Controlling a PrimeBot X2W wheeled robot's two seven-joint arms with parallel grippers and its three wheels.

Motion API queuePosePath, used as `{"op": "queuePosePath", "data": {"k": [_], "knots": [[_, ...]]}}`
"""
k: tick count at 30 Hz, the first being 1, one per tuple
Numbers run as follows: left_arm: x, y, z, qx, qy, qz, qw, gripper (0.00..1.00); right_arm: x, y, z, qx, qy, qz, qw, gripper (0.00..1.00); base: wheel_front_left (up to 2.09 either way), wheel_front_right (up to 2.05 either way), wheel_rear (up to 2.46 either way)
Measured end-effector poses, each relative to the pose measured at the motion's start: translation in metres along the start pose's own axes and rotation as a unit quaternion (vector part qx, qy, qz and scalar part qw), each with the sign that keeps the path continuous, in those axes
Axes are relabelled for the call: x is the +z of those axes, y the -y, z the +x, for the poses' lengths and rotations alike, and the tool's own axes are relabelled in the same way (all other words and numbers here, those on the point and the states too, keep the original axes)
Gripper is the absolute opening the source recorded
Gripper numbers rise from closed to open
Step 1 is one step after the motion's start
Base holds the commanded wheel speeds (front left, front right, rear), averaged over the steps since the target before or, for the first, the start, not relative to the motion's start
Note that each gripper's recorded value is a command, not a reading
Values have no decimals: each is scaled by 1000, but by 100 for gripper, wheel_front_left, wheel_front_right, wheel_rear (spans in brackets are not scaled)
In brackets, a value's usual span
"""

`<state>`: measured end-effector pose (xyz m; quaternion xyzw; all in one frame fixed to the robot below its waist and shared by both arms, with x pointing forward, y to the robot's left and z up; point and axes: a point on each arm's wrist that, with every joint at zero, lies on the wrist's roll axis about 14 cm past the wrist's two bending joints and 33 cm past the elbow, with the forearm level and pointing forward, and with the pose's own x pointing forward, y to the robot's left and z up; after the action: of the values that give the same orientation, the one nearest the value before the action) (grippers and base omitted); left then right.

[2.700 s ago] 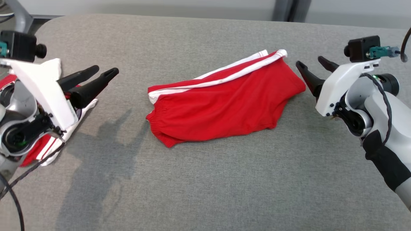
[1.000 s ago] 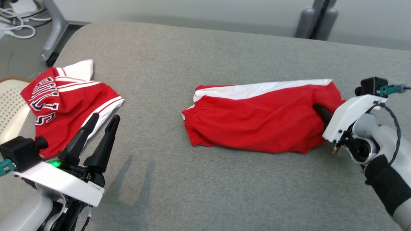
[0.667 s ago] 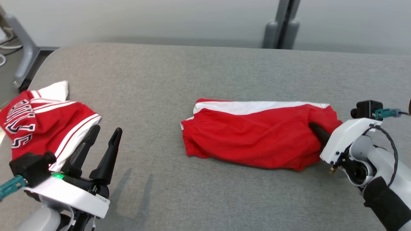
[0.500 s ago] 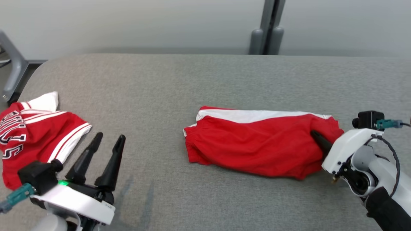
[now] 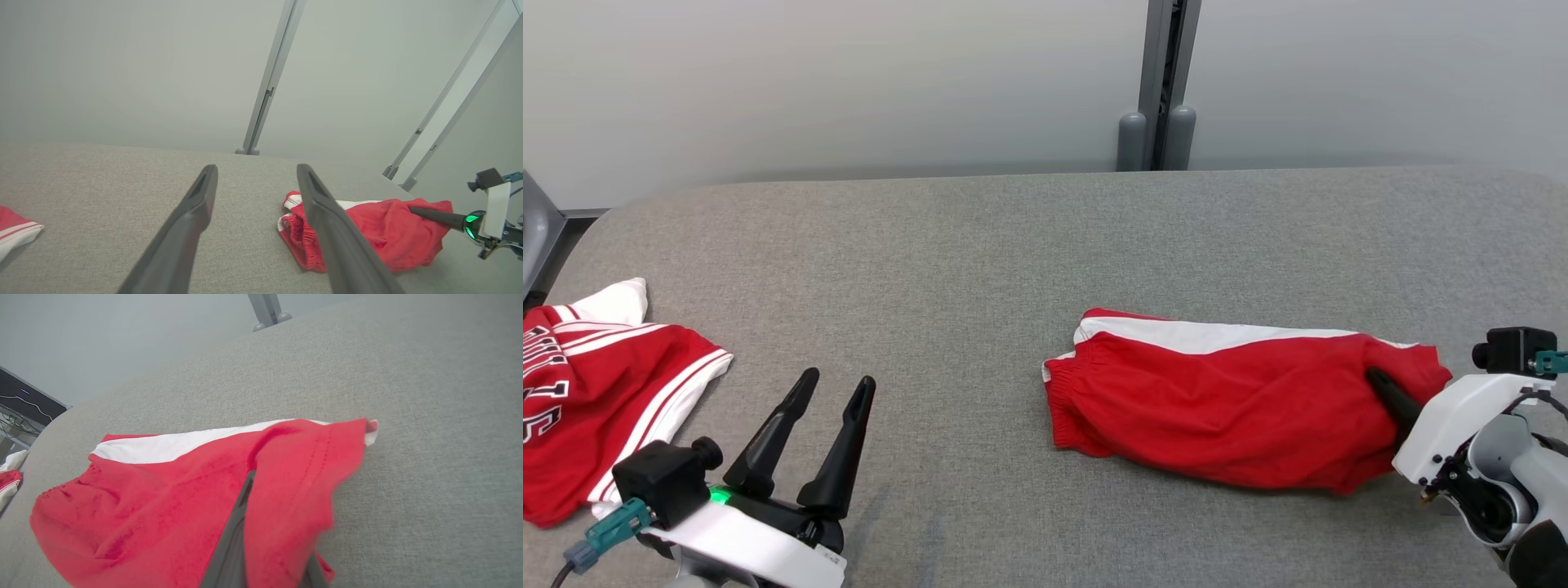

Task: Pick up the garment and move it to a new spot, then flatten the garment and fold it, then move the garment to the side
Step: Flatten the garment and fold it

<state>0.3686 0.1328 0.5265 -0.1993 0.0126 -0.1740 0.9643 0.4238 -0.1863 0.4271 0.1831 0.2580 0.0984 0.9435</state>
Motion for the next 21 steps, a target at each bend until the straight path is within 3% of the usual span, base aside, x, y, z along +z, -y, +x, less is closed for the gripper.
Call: {"op": "queuePosePath", "data": {"k": [11, 21], "knots": [[-3, -1, -9, 7, 1, 1, 1000, 100, 25, -12, 2, 24, 25, -60, 998, 0, 0, 0, 0], [0, -12, -22, 34, 11, -3, 999, 100, 27, -84, 23, 112, 12, -90, 990, 0, 0, 0, 0]]}}
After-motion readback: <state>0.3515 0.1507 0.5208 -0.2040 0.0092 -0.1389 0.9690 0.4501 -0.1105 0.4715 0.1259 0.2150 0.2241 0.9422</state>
